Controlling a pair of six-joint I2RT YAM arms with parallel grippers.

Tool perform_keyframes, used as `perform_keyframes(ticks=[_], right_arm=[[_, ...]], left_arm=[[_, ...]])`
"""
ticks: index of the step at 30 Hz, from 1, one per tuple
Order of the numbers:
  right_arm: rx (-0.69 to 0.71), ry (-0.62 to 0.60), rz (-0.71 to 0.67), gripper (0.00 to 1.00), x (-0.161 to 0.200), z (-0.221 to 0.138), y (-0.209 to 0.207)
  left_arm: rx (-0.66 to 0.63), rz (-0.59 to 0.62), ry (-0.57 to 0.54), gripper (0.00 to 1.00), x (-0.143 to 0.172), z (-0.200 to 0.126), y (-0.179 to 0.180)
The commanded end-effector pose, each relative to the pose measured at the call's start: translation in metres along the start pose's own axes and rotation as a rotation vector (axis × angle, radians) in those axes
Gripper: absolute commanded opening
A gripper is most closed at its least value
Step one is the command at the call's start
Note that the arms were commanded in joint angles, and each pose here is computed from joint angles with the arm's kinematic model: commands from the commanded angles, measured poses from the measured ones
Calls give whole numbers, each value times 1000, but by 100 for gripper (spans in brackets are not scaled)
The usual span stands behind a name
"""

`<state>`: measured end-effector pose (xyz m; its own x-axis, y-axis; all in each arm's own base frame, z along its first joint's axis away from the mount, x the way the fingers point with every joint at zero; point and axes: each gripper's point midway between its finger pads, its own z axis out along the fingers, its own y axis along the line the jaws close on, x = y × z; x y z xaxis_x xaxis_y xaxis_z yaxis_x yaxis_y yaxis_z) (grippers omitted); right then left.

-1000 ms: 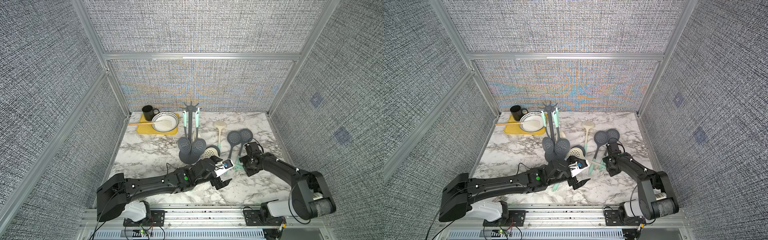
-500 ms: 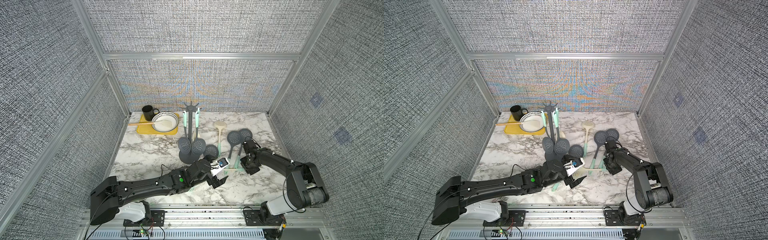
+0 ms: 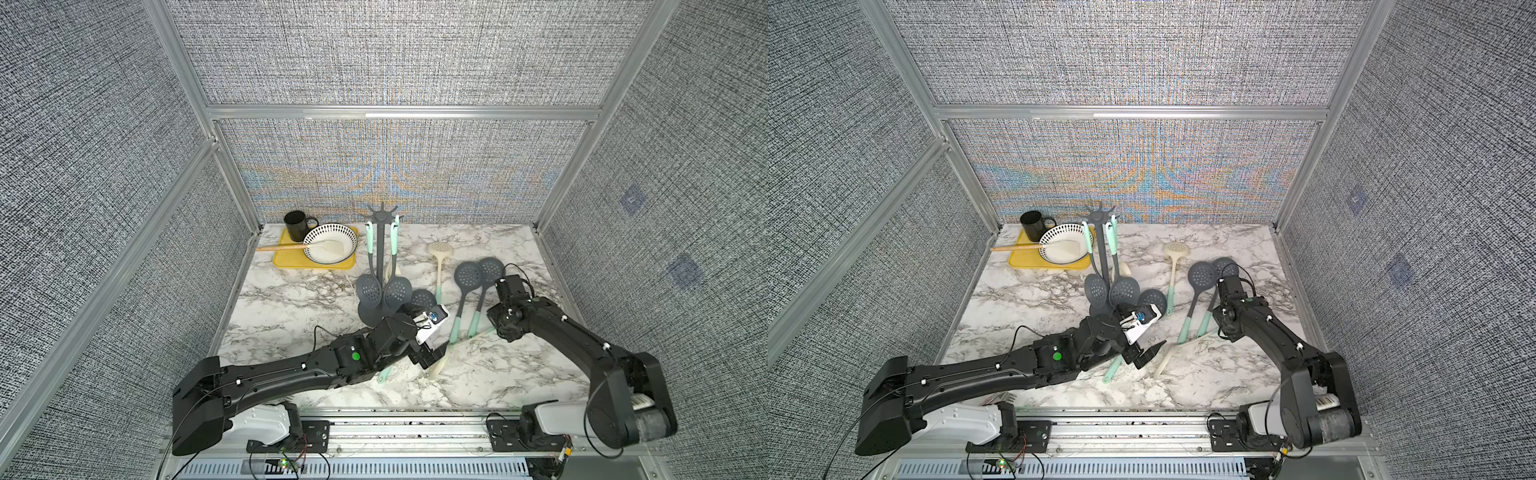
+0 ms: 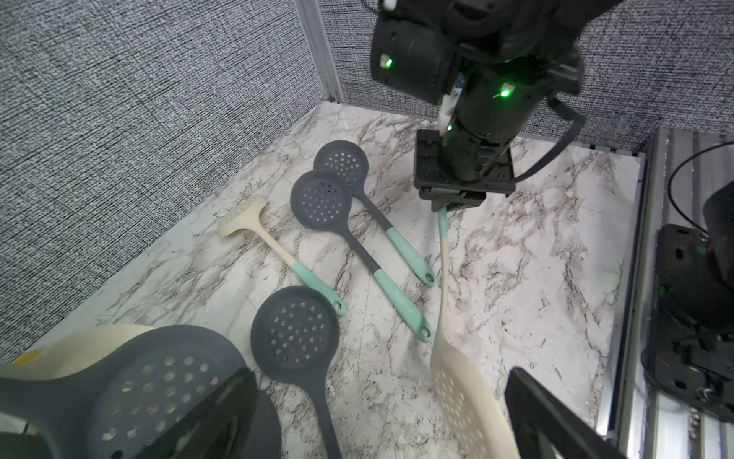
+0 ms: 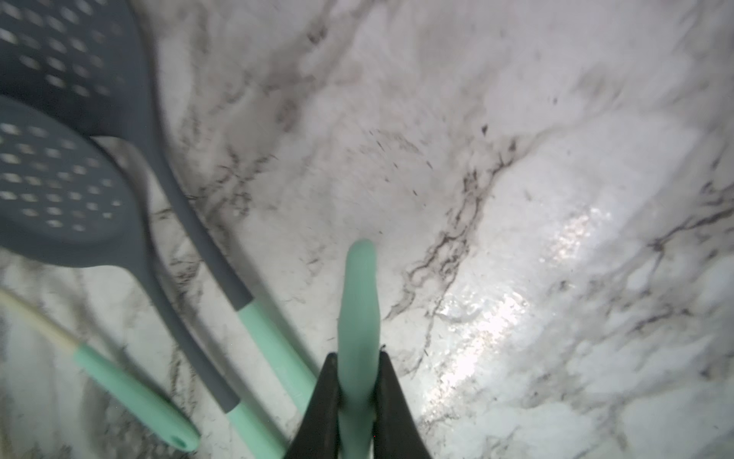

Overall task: Hang the skimmer on the kitchen utensil rack
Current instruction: Pick up the skimmer from the center of the board.

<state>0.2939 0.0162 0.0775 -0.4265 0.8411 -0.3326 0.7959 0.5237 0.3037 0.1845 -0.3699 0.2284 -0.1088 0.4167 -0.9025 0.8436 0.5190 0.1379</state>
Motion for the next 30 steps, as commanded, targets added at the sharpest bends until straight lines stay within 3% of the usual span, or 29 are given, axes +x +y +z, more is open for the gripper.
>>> perform_keyframes(ticks=[1,3,6,9,11,14,18,21,25,30], right_arm=[[-72,-149,-127,0,-29,-28,11],[-184,-225,-219,0,-41,-56,29],[-457,-357,-351,0,-49,-111,58],[-853,-515,-483,0,-43,-194,87],[-987,-570,-538,0,-40,-236,95],[-1074,-547,-634,0,-32,-268,109],[-1218,-526,-654,0,-29,-316,125],[-1273,-518,-653,0,-27,-336,127],[-1299,-490,-661,0,-22,-338,127],[-1281,-465,-648,0,-19,-326,126]], left_arm=[[8,-77,-3,96,-9,-5,7],[13,-135,-18,94,-17,-7,11],[34,-208,-50,93,-36,-9,15],[75,-227,-78,93,-59,-14,12],[90,-223,-78,92,-72,-14,11],[136,-197,-77,90,-82,-8,3],[255,-151,-89,89,-91,2,-19],[244,-130,-80,90,-91,15,-20],[207,-138,-78,89,-98,26,-14],[293,-159,-80,83,-105,35,-30]])
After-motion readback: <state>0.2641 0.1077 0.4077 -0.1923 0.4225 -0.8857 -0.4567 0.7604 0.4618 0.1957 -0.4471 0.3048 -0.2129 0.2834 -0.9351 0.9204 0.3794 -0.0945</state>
